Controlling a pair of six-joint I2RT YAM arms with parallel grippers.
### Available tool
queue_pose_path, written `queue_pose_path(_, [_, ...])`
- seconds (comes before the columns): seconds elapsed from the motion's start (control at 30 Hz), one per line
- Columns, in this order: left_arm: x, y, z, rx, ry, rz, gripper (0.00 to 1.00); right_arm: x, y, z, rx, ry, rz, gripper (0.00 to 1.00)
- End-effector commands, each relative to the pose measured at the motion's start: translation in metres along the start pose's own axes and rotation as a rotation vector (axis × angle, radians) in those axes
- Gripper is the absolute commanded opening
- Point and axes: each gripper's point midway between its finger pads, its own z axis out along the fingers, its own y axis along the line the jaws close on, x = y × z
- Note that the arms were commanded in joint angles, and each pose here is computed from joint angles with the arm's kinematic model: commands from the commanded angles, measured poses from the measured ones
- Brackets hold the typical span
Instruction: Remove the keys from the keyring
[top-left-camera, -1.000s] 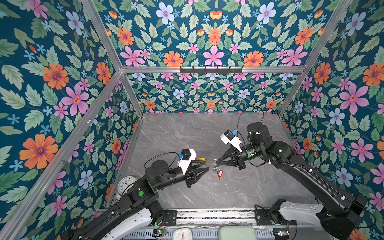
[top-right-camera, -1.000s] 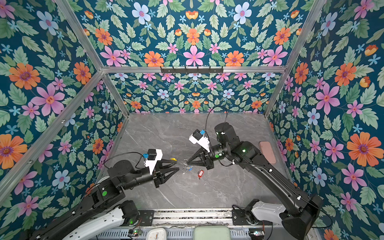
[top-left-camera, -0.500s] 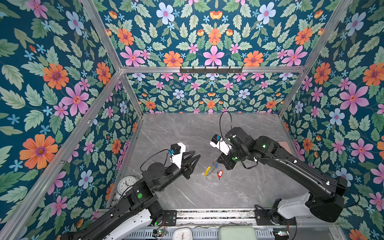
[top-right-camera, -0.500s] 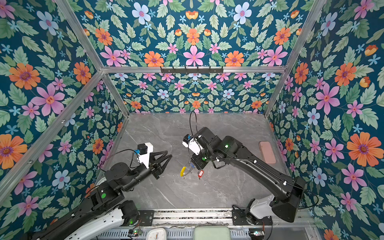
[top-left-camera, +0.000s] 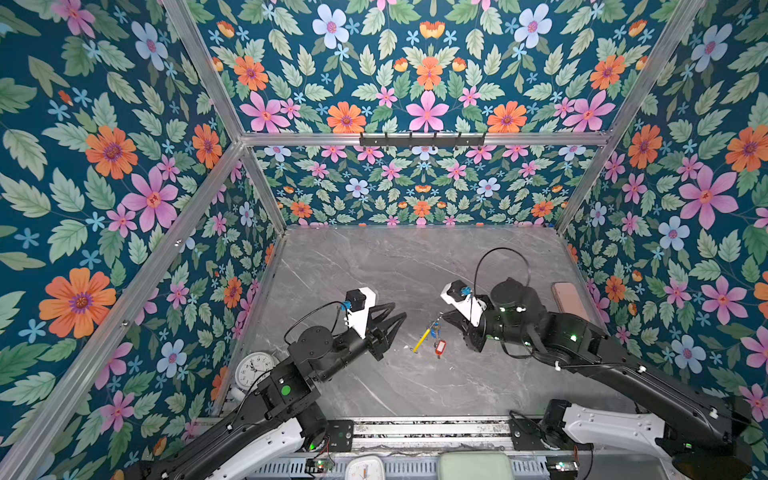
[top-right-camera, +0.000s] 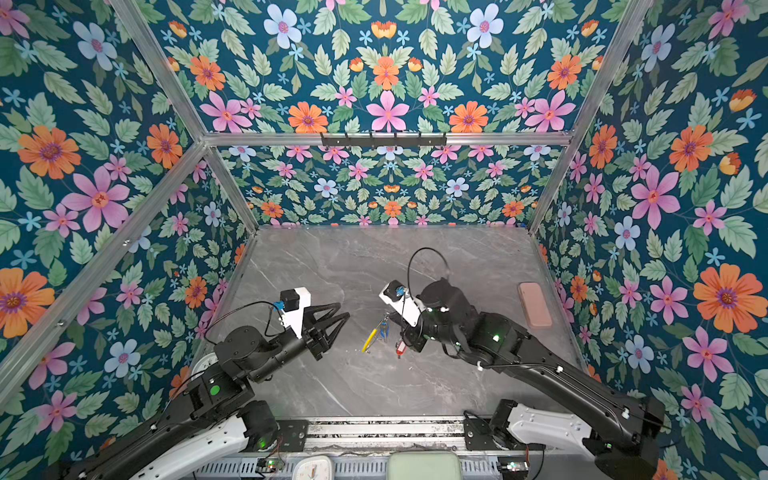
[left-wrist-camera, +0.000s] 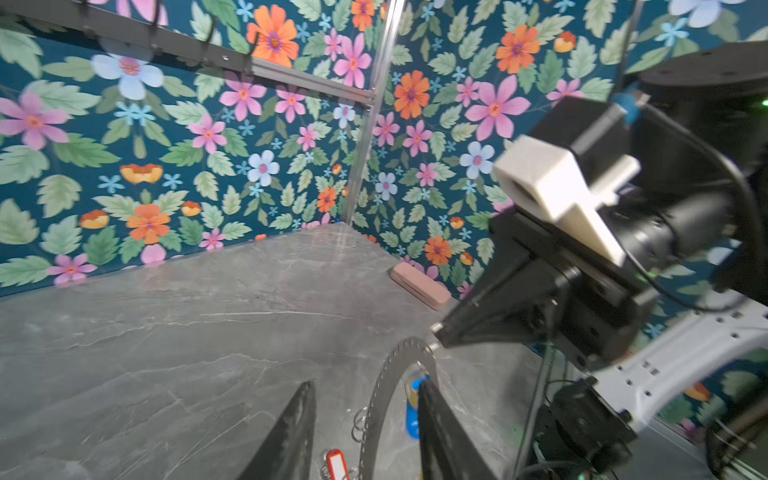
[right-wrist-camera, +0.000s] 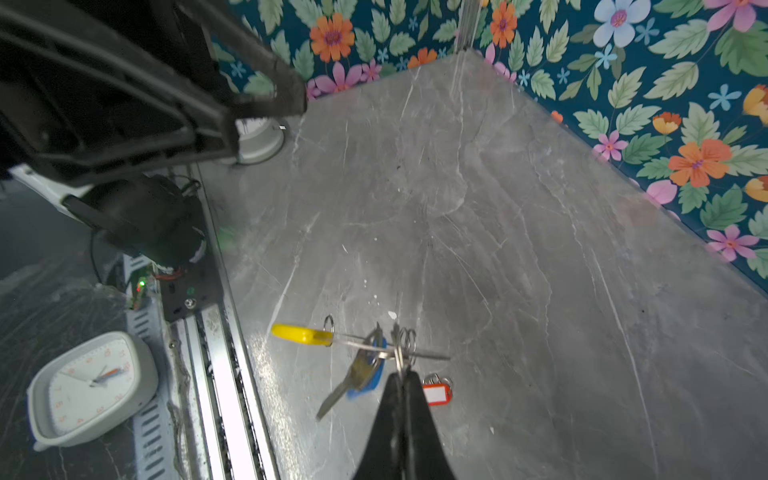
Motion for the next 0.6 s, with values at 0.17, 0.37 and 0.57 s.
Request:
queue_pose_path(0.17, [-0.022, -0.042, -0.002, 0.226, -0.061, 0.035, 0.44, -0.038, 0.040, -0.018, -0.312, -0.240, 0.031, 0.00])
queue_pose_path(0.37, [-0.020, -0.047, 0.002, 0.262, -0.055, 0.043, 0.40, -0.048, 0.044, -0.025, -0.456, -0.295, 0.085, 0.00])
queue_pose_path(0.57, [-0.017, -0.058, 0.007, 0.336, -0.035, 0.017, 0.40, -0.051, 0.045, -0.023, -0.491, -0.318, 0.109, 0.00])
